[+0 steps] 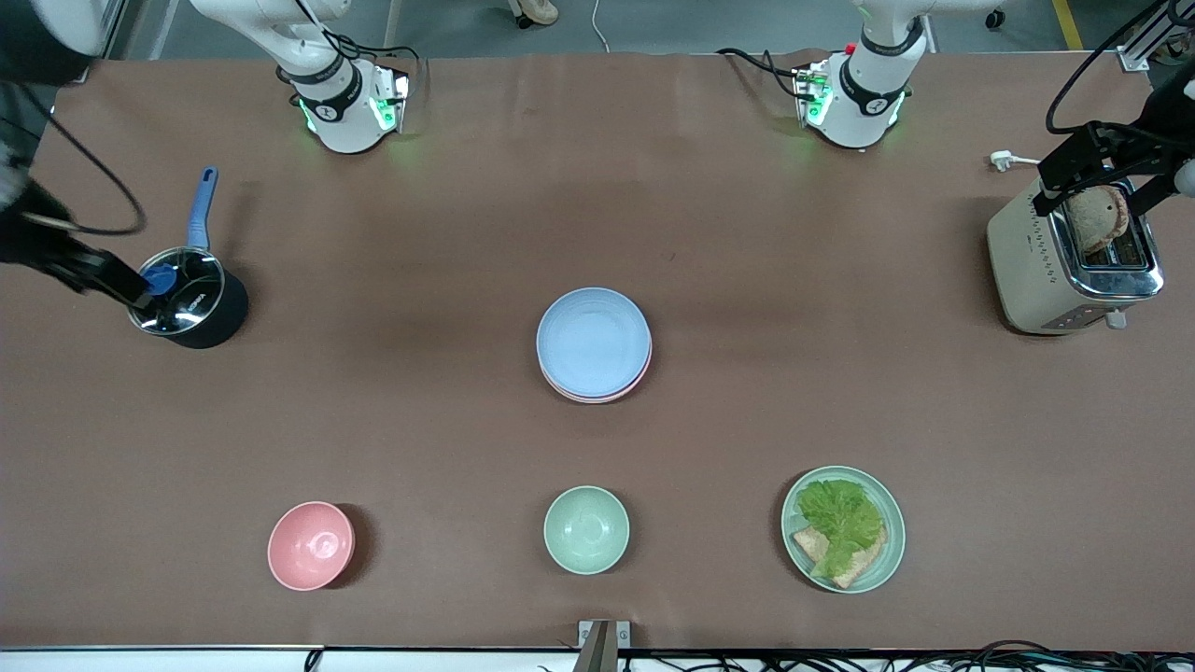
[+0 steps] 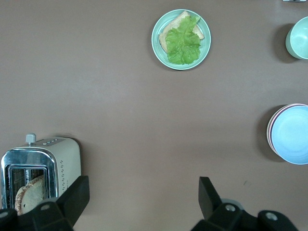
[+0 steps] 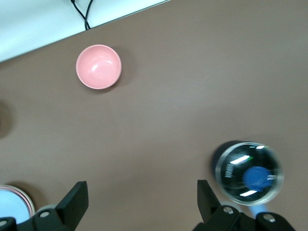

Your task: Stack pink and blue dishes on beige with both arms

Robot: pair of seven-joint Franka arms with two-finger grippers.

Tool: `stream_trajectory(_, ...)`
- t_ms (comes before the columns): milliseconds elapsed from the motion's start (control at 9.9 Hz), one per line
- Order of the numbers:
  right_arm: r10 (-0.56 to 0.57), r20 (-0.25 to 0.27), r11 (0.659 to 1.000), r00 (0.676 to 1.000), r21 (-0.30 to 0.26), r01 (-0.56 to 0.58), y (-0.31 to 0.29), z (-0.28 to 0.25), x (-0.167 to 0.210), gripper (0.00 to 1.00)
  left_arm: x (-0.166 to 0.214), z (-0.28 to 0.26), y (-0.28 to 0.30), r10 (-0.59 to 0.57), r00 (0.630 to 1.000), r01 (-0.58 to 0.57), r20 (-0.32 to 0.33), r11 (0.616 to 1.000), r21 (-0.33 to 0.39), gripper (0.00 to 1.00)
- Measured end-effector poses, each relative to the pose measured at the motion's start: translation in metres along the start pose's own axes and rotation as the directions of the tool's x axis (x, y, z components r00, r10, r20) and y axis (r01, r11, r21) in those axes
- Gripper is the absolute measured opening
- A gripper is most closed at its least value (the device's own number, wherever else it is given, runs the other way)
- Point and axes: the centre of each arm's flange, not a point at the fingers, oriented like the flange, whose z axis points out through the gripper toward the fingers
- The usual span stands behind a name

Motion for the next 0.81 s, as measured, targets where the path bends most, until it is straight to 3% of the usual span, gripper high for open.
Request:
stream_trajectory(202, -0.046, 0.065, 0.999, 0.997, -0.009, 0.047, 0.022, -0.037, -0.01, 1.0, 0.005, 0.007, 0.001, -0.007, 1.0, 0.007, 0.013, 1.0, 0.0, 1.0)
stream_trajectory(808, -0.025, 0.09, 1.0, 0.996, -0.016, 0.026, 0.018, -0.026, -0.005, 1.0, 0.005, 0.008, 0.001, -0.009, 1.0, 0.009, 0.015, 1.0, 0.0, 1.0)
